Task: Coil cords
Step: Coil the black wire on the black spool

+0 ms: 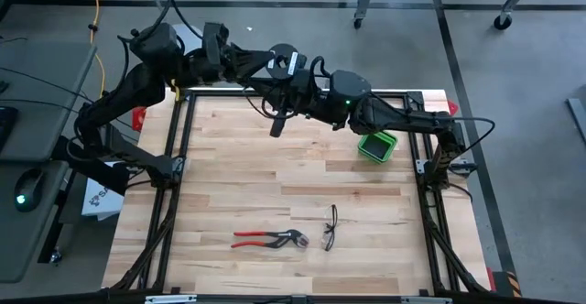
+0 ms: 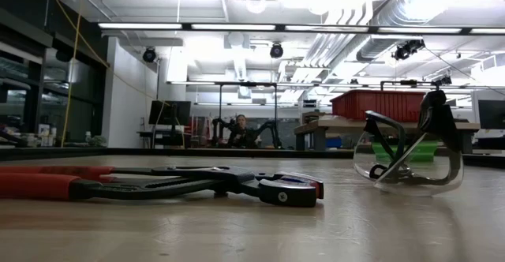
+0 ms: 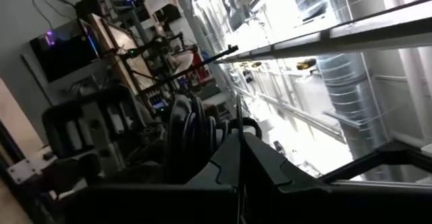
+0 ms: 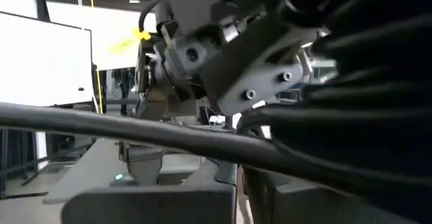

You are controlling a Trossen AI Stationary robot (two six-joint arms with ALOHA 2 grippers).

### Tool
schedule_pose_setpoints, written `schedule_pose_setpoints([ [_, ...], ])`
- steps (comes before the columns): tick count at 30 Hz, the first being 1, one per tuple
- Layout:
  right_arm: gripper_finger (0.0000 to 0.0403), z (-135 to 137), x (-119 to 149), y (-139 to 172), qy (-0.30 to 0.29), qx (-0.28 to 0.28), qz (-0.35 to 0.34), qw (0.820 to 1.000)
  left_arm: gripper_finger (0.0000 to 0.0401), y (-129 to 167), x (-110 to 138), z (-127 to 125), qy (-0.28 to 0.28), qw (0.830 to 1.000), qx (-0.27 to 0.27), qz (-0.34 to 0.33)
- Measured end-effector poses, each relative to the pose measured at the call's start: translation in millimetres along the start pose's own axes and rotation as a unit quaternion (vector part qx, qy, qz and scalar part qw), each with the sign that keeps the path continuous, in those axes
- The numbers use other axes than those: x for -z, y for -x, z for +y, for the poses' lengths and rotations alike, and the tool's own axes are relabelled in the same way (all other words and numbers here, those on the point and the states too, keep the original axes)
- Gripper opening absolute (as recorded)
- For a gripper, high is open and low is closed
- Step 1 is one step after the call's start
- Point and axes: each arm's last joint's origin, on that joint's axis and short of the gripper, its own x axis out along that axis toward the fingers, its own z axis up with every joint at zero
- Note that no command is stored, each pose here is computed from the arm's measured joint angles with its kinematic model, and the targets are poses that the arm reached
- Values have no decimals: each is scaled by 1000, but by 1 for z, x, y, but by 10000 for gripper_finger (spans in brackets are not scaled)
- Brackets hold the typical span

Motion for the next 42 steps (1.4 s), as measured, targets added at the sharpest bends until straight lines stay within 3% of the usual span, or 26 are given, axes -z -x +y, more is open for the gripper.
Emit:
schedule_pose_setpoints([
  [6,0,-1,-2,-1,-1,6,-13,1000,0,2,-2,-1,-26,1000,0,-12],
  [12,0,-3,-2,-2,-16,52,-22,998,0,2,-1,-1,35,999,9,24],
  [16,0,-2,-2,-4,-17,50,-41,998,0,3,5,-4,69,997,17,43],
  [25,0,-3,0,-6,47,44,-40,997,0,17,12,-5,110,988,-11,109],
  [30,0,-3,4,-7,106,31,-26,993,0,33,14,-6,103,985,-43,133],
  [37,0,-9,13,-9,145,13,13,989,0,46,15,0,61,983,-86,153],
  [42,0,-17,22,-10,173,0,54,983,0,49,18,6,2,978,-113,175],
])
